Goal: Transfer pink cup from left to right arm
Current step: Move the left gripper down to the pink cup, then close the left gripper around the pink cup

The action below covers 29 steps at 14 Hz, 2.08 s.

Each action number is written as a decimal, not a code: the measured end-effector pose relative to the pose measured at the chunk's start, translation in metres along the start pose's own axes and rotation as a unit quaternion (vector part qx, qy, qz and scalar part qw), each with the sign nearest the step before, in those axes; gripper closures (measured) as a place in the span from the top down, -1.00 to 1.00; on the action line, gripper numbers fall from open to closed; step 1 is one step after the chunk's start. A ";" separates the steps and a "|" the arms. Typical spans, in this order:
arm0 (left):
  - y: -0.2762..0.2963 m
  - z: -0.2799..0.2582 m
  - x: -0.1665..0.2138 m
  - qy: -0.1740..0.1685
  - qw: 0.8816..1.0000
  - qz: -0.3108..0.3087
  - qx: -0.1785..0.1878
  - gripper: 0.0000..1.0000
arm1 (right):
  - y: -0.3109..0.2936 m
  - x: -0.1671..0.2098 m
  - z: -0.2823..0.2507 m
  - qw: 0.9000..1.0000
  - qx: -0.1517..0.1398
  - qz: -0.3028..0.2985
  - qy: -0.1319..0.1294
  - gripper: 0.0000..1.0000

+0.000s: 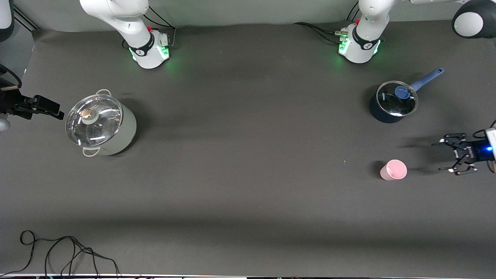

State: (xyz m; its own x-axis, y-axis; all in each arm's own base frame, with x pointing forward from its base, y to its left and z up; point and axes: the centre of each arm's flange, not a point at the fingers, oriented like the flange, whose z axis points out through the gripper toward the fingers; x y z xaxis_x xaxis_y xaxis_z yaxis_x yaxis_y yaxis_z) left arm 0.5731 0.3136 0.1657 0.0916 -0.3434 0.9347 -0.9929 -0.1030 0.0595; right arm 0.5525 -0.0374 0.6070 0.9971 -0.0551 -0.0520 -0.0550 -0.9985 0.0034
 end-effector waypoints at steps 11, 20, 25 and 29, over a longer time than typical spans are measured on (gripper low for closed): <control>-0.025 0.097 -0.060 0.089 0.994 0.059 0.037 1.00 | 0.000 0.000 0.000 1.000 0.003 0.001 0.000 1.00; -0.032 0.150 -0.068 0.138 0.987 0.070 0.043 1.00 | 0.000 0.000 0.000 1.000 0.004 0.001 0.000 1.00; -0.035 0.161 -0.065 0.148 0.986 0.071 0.043 0.93 | 0.000 0.000 0.000 1.000 0.005 0.001 0.000 1.00; -0.036 0.167 -0.062 0.153 0.985 0.072 0.042 0.39 | 0.000 0.000 0.000 1.000 0.005 0.001 0.000 1.00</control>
State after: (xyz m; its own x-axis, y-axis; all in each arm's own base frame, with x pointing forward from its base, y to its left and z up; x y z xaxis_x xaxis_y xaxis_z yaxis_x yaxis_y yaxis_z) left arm 0.6162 0.1830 0.0467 -0.0901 -0.0633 0.9939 -0.9829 -0.1553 -0.0990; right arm 0.5525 -0.0374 0.6070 0.9970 -0.0568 -0.0519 -0.0572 -0.9983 -0.0062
